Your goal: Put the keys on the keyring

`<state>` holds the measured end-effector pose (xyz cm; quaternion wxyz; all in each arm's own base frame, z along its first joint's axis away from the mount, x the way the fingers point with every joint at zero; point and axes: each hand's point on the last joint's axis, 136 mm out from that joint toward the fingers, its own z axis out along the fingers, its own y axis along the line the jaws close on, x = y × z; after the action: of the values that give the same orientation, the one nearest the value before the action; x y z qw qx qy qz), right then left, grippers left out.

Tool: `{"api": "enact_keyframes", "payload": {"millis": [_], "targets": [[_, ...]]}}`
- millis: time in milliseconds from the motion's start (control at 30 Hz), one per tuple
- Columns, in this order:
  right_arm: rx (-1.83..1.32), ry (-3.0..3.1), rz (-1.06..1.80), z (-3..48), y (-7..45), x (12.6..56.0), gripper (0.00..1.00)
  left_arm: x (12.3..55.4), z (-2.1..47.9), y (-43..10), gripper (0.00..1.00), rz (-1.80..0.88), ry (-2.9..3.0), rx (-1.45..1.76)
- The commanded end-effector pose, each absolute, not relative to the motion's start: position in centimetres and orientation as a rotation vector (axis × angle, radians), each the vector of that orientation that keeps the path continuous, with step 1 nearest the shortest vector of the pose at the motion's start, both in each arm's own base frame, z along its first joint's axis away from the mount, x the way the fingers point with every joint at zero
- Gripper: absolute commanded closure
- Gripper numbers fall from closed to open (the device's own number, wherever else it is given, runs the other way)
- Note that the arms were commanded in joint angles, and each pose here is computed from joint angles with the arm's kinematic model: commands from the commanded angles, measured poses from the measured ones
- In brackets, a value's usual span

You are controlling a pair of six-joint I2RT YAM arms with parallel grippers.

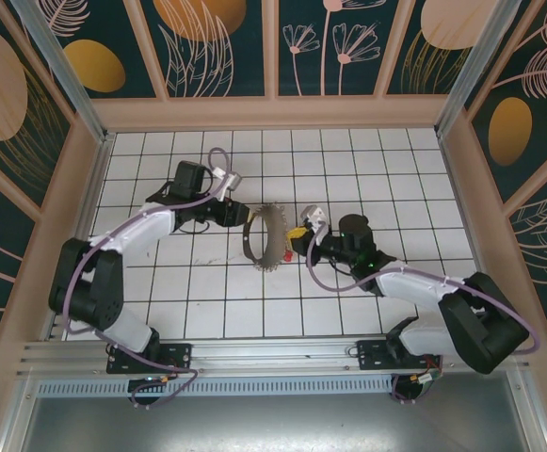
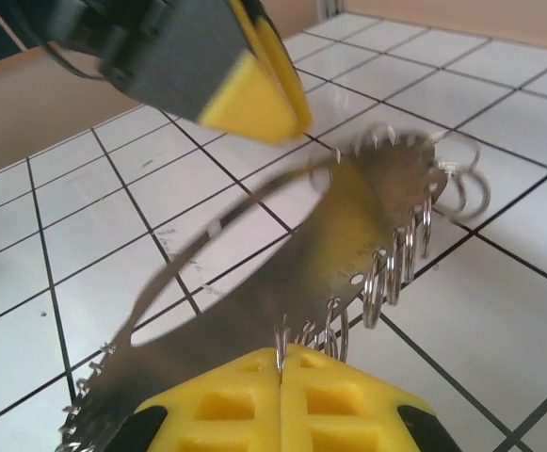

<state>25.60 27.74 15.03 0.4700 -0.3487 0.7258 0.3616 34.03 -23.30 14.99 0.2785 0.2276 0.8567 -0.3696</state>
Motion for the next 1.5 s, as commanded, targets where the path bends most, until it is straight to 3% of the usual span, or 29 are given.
{"api": "enact_keyframes", "payload": {"millis": [0,67,167,367,667,733,833,1000,1200,1467], "targets": [[-0.783,1.861,0.909,15.2,28.2,27.1,1.00,35.6,18.4,-21.2,0.55,-0.806,2.125,0.561],[-0.765,1.883,0.925,15.0,28.4,27.4,1.00,35.5,18.9,-20.1,0.47,-0.724,2.088,0.538],[-0.732,1.906,0.941,15.0,28.6,27.9,1.00,34.3,19.4,-19.9,0.46,-0.692,2.027,0.628],[-0.707,2.014,1.001,14.3,29.5,28.7,1.00,28.5,20.0,-24.4,0.49,-0.982,1.850,0.941],[-0.649,2.048,1.014,15.2,30.1,30.1,1.00,24.4,16.1,-26.5,0.43,-0.671,1.809,1.182],[-0.651,2.040,1.010,15.7,30.2,30.3,1.00,25.5,15.9,-25.4,0.42,-0.565,1.849,1.086],[-0.659,1.992,0.993,16.4,29.9,30.3,1.00,29.3,18.0,-22.2,0.24,-0.467,1.931,0.627],[-0.669,1.912,0.960,17.5,29.4,30.1,1.00,31.5,19.9,-20.5,0.20,-0.858,1.994,0.213],[-0.667,1.775,0.935,19.8,28.6,29.5,1.00,32.0,19.5,-21.8,0.21,-1.334,2.064,0.018],[-0.639,1.691,0.926,21.7,28.0,29.2,1.00,32.8,17.8,-23.8,0.24,-1.589,2.139,-0.060]]}}
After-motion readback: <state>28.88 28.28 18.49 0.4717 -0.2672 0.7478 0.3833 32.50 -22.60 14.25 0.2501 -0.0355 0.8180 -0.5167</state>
